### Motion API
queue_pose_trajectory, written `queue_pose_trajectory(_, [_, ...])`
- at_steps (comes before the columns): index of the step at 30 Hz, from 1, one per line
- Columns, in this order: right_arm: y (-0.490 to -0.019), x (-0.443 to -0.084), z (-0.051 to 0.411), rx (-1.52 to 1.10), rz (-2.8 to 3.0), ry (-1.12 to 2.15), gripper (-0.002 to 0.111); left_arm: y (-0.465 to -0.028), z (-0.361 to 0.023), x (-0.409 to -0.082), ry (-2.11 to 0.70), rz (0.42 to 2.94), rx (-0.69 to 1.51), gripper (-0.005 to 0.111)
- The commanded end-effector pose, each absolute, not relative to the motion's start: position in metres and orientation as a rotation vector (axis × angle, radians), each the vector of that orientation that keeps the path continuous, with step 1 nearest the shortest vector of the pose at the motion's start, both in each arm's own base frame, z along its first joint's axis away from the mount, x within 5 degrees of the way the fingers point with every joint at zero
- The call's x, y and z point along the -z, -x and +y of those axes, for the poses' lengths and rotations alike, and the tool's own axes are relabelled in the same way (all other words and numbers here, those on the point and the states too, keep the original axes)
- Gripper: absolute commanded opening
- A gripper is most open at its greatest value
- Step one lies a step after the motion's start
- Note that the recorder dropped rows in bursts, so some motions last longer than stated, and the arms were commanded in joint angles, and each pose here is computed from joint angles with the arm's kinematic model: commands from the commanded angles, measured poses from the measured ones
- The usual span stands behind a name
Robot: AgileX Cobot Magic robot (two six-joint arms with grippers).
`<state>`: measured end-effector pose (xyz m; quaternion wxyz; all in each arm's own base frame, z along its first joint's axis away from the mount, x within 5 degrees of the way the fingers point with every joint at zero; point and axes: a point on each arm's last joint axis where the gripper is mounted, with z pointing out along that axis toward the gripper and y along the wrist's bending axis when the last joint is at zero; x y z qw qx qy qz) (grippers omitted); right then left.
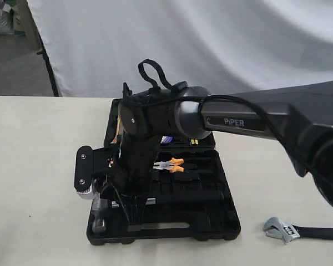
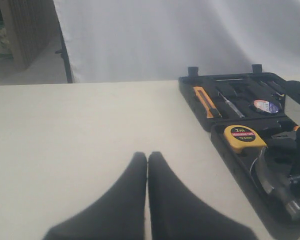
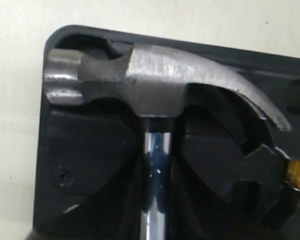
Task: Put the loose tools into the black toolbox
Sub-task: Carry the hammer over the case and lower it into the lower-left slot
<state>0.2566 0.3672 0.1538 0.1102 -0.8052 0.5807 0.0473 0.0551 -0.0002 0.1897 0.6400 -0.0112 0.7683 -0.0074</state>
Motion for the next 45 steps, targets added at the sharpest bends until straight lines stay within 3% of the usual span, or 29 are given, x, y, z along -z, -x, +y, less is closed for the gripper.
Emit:
queue_pose_trajectory(1, [-0.258, -0.147, 0.369, -0.129, 1.720, 2.358, 0.000, -0.055, 0.000, -0.189, 0.025, 1.752, 0.023, 0.001])
queue_pose_trajectory(6, [-0.259, -0.133, 0.366, -0.084, 1.790, 2.370, 0.000, -0.055, 0.000, -0.189, 0.025, 1.752, 0.023, 0.001])
queue_pose_trajectory(45, [-0.260, -0.137, 0.359, -0.007, 1.852, 2.379, 0.000, -0.055, 0.000, -0.189, 0.025, 1.752, 0.023, 0.001])
